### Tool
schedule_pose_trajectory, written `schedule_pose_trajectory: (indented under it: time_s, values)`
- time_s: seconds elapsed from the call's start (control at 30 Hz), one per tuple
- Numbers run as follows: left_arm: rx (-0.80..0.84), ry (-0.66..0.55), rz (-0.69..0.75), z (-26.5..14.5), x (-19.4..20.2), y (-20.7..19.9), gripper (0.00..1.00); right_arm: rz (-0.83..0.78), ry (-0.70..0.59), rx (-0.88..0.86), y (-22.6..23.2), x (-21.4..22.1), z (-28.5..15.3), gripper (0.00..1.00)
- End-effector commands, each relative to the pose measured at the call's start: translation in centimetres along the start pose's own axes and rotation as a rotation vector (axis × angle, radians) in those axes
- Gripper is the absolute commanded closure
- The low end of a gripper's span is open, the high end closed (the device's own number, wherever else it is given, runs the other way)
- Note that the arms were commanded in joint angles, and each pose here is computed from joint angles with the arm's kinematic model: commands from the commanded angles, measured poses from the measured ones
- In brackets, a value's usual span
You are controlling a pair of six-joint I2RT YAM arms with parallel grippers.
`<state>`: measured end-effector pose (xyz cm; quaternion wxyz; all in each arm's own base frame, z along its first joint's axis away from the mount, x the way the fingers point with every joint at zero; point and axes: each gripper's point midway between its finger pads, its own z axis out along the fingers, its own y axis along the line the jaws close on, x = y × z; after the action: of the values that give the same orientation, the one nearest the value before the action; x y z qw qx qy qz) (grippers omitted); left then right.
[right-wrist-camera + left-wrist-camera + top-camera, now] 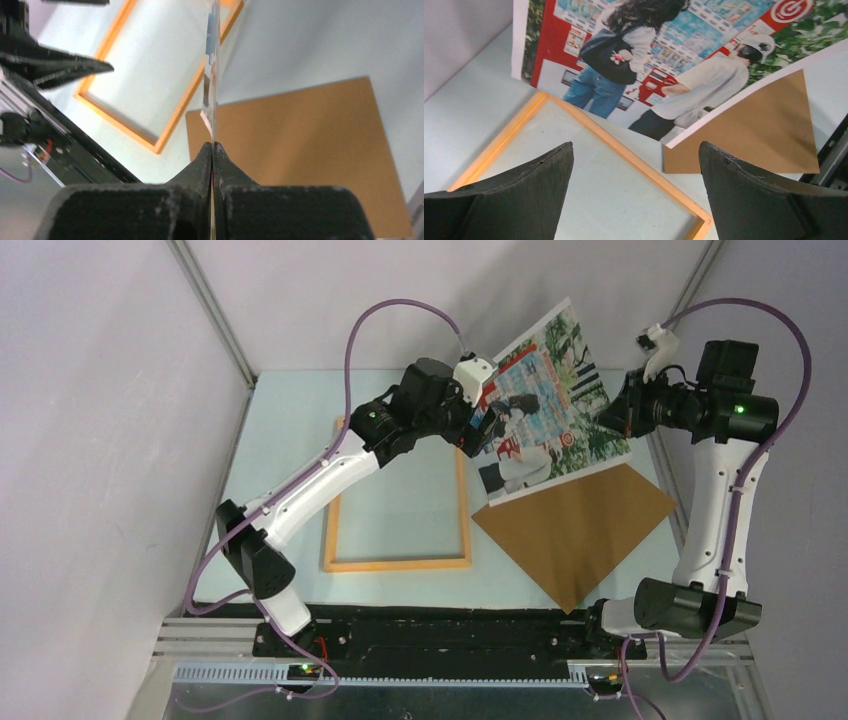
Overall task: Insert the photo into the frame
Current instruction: Turn over the photo from the photo frame.
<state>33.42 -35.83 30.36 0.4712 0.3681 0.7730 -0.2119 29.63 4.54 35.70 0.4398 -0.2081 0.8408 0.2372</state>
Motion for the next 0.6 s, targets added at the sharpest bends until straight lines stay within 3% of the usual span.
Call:
schedule_pose_trajectory:
  time_s: [0.0, 0.23, 0.57]
  values:
    - [-0.073, -0.139, 0.000, -3.5, -5.2, -0.1, 0.00, 0.180, -0.118, 0.049, -0.9, -4.4, 0.1, 1.00]
    - [-0.176, -0.146, 0.152, -3.5, -6.4, -2.6, 0.00, 0.433, -0.193, -0.061, -0.9, -7.1, 1.2, 1.00]
    - [-0.167, -0.132, 0.292, -0.8, -6.7, -7.2, 0.00, 0.618, -0.305, -0.185, 0.2, -9.6, 0.9, 1.00]
